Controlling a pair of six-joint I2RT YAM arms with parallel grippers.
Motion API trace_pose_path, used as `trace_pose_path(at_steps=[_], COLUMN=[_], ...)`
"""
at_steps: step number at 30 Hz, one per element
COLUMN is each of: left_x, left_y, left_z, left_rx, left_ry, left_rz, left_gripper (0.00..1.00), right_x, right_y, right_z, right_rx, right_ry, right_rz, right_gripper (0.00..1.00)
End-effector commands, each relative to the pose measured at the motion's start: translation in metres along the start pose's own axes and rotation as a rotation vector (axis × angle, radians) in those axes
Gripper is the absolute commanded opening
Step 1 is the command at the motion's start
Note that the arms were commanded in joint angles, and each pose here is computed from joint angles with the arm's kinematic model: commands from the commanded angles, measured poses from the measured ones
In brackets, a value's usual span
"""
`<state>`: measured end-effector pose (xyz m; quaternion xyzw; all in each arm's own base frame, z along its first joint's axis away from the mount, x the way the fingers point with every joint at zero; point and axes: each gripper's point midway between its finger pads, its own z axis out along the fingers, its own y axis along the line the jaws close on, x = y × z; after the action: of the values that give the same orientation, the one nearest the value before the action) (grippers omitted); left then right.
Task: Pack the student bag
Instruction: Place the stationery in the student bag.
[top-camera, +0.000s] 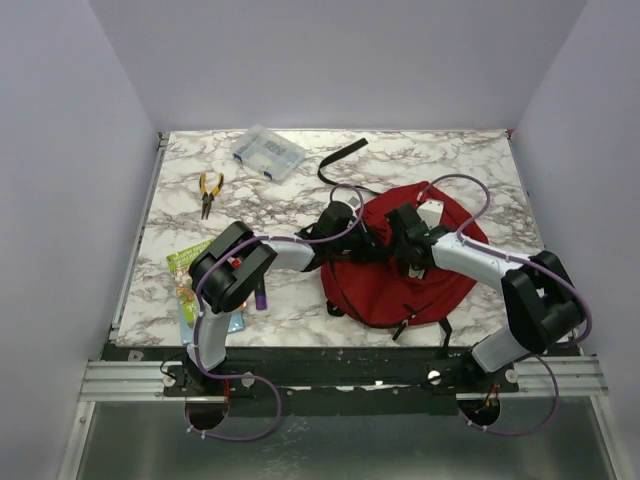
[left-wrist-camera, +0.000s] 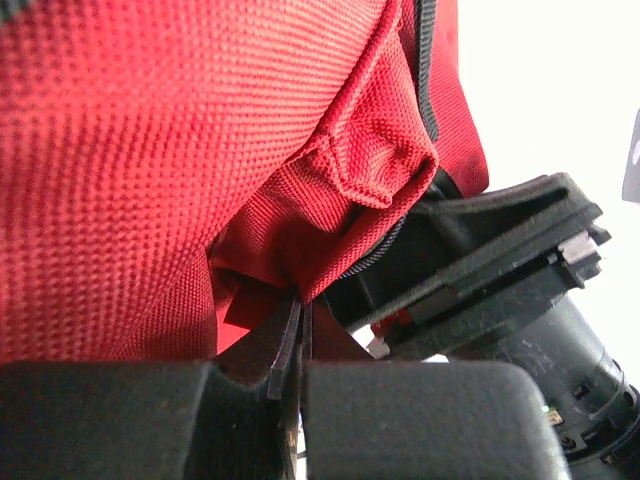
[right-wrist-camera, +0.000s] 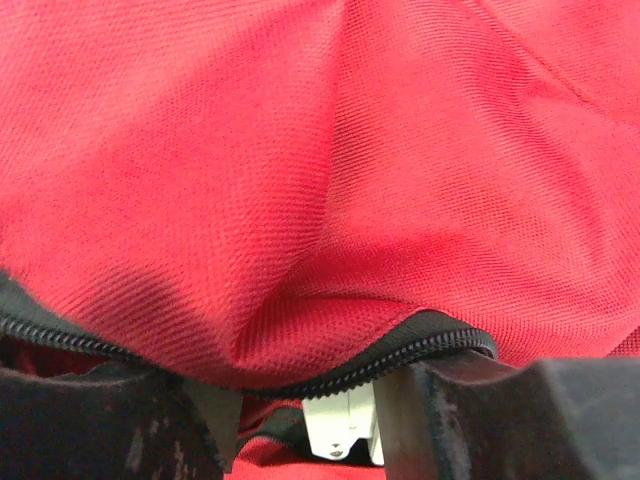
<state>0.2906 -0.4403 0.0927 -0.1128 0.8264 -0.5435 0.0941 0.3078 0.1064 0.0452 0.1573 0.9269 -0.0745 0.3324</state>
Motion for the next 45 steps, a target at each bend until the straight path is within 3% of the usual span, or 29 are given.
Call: trace_pose_path(at_steps=[1,7,13,17,20,22,26,29,34,36,38,41,45], left_x=[0.009,0.009,0.011,0.011,0.014,0.014,0.012,0.012,0.013,0.014,0.015,0.016,0.017], left_y=[0.006,0.011,0.014,0.011,0.013,0.015,0.009,0.005,0.003,0.001,-0.002,-0.004,-0.013], left_z=[-0.003,-0.002,0.001,0.001,-0.001,-0.001,-0.002,-0.001,0.001,-0.001,-0.003,-0.006,-0.01], left_rx=[0.001,-0.003,-0.002,0.002,-0.003,-0.003,0.008,0.011,0.017,0.02,0.023,0.028,0.047], left_ry=[0.028,0.052,0.083,0.093,0.096,0.102,0.11,0.103,0.126,0.127,0.126,0.127,0.141], left_rz=[-0.004,-0.011,-0.016,-0.019,-0.016,-0.016,-0.021,-0.005,-0.012,-0.014,-0.009,-0.003,-0.01], left_gripper=[0.0,0.0,0.0,0.0,0.0,0.0,0.0,0.0,0.0,0.0,0.0,0.0,0.0], right_x=[-0.001,-0.027,-0.048,-0.078,-0.104,-0.108,-0.078,-0.058,-0.04,-0.04,-0.046,-0.063,-0.059], right_y=[0.003,0.018,0.046,0.059,0.041,0.031,0.025,0.024,0.04,0.041,0.028,-0.01,-0.015], right_z=[0.015,0.001,-0.028,-0.049,-0.033,-0.018,-0.015,-0.04,-0.099,-0.114,-0.113,-0.089,-0.065], right_rx=[0.006,-0.104,-0.338,-0.441,-0.255,-0.126,-0.083,-0.179,-0.478,-0.523,-0.453,-0.197,-0.095], right_ry=[-0.013,-0.071,-0.212,-0.416,-0.5,-0.467,-0.226,-0.11,-0.053,-0.039,-0.059,-0.154,-0.13], right_rz=[-0.098,-0.301,-0.389,-0.378,-0.372,-0.379,-0.39,-0.338,-0.242,-0.227,-0.213,-0.209,-0.279], right_gripper=[0.46,0.19,0.17,0.23,0.38,0.48,0.61,0.62,0.63,0.63,0.63,0.63,0.63])
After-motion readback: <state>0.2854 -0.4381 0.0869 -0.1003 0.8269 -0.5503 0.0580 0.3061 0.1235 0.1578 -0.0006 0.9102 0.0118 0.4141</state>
